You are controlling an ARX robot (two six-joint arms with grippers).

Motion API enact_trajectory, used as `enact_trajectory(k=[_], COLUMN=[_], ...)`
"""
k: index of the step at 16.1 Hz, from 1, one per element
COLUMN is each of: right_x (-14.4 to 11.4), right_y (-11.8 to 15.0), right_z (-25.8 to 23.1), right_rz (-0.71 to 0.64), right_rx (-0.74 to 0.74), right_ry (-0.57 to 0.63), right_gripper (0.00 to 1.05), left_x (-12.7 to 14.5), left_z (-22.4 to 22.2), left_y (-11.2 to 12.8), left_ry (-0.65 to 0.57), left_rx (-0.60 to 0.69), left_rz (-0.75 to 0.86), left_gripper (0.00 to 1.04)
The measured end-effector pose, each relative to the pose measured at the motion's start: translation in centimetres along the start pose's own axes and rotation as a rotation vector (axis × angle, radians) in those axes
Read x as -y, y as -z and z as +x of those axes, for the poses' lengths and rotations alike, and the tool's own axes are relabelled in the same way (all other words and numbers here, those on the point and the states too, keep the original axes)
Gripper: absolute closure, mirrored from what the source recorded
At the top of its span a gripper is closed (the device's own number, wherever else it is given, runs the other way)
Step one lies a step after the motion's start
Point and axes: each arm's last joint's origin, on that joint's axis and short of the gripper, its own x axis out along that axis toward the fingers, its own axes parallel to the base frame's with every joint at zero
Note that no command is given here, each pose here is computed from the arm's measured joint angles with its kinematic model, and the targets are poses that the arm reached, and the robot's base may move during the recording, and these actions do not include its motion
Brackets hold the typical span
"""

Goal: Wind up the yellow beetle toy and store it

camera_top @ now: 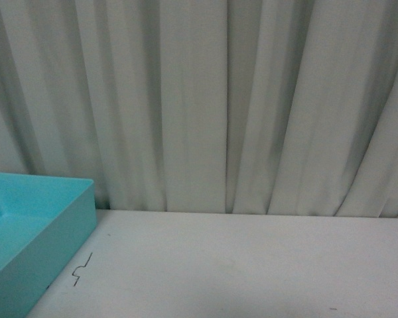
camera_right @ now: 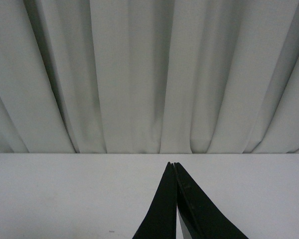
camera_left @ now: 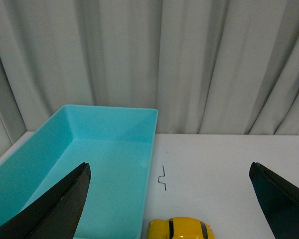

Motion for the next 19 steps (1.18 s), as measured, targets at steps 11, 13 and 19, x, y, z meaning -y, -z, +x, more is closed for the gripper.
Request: enact_trajectory(k=[11, 13, 19], right_x=[0.0, -0.1, -0.1], right_y=[2.1, 2.7, 2.9], right_z=[-2.4, -2.7, -3.6], right_rz=[0.001, 0.003, 0.003], right_rx=[-0.003, 0.019, 0.011], right_ry=[0.000, 0.000, 0.001], right_gripper=[1.03, 1.03, 1.03], left_x=[0.0, 0.0, 0.0], left_z=[0.0, 0.0, 0.0], left_y=[0.0, 0.0, 0.0], left_ry=[0.000, 0.000, 0.000], left_rx=[0.000, 0.000, 0.000], left_rz=[0.000, 0.000, 0.000], left_gripper=[0.07, 0.07, 0.07])
